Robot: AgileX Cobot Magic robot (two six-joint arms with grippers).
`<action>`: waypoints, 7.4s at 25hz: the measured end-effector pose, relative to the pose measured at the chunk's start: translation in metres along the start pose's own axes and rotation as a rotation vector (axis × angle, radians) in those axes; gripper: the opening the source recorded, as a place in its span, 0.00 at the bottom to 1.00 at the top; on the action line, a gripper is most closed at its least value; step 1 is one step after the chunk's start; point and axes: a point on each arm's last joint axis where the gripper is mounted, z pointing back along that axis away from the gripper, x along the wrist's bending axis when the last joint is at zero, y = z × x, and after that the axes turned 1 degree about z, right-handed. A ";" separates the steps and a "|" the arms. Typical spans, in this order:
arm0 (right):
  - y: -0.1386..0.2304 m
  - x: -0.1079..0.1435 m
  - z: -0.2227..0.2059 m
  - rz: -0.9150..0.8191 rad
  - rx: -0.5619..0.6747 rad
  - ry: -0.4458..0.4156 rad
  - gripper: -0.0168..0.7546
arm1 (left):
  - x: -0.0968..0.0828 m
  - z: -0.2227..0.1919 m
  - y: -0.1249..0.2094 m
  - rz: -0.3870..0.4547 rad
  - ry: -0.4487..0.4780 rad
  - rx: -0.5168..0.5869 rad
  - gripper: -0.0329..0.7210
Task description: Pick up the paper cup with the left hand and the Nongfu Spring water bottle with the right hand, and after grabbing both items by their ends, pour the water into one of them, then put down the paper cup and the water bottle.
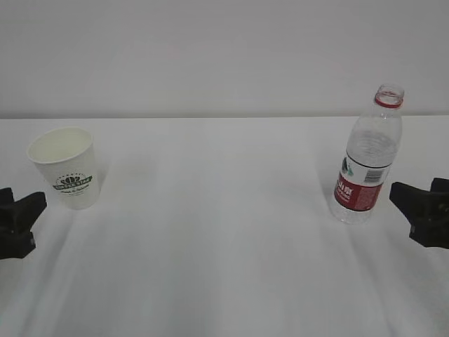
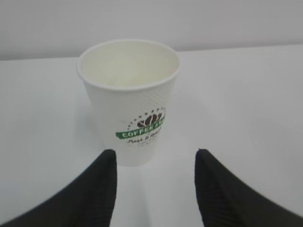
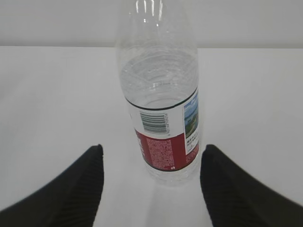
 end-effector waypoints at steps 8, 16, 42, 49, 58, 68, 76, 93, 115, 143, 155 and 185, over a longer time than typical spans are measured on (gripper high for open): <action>0.001 0.000 0.001 0.000 0.000 -0.001 0.65 | 0.000 0.005 0.021 -0.003 0.013 0.107 0.56; 0.010 0.001 0.004 -0.005 0.017 -0.007 0.65 | -0.002 0.005 0.022 -0.012 0.035 0.115 0.56; 0.038 -0.003 -0.028 -0.031 -0.023 -0.022 0.65 | -0.004 0.005 0.022 -0.019 0.056 0.114 0.56; 0.039 -0.003 -0.031 -0.037 -0.053 -0.026 0.65 | -0.004 0.005 0.022 -0.019 0.056 0.111 0.56; 0.050 -0.007 -0.035 -0.062 0.000 0.009 0.65 | -0.004 0.005 0.022 -0.019 0.056 0.111 0.56; 0.050 -0.008 -0.036 -0.064 -0.005 0.018 0.65 | -0.004 0.005 0.022 -0.019 0.056 0.111 0.56; 0.046 -0.010 -0.039 -0.069 -0.021 0.032 0.84 | -0.004 0.005 0.022 -0.019 0.056 0.111 0.56; 0.048 -0.014 -0.070 -0.065 -0.014 0.022 0.86 | -0.004 0.005 0.022 -0.020 0.057 0.111 0.56; 0.042 -0.015 -0.100 -0.045 -0.045 -0.013 0.86 | -0.004 0.005 0.023 -0.019 0.057 0.118 0.60; 0.036 -0.018 -0.130 -0.030 -0.084 -0.027 0.88 | -0.004 0.004 0.025 -0.018 0.056 0.125 0.60; 0.042 -0.019 -0.138 -0.030 -0.070 -0.030 0.89 | -0.004 0.004 0.025 -0.018 0.056 0.125 0.60; 0.037 -0.020 -0.150 -0.022 -0.097 -0.046 0.72 | -0.004 0.004 0.025 -0.018 0.056 0.125 0.59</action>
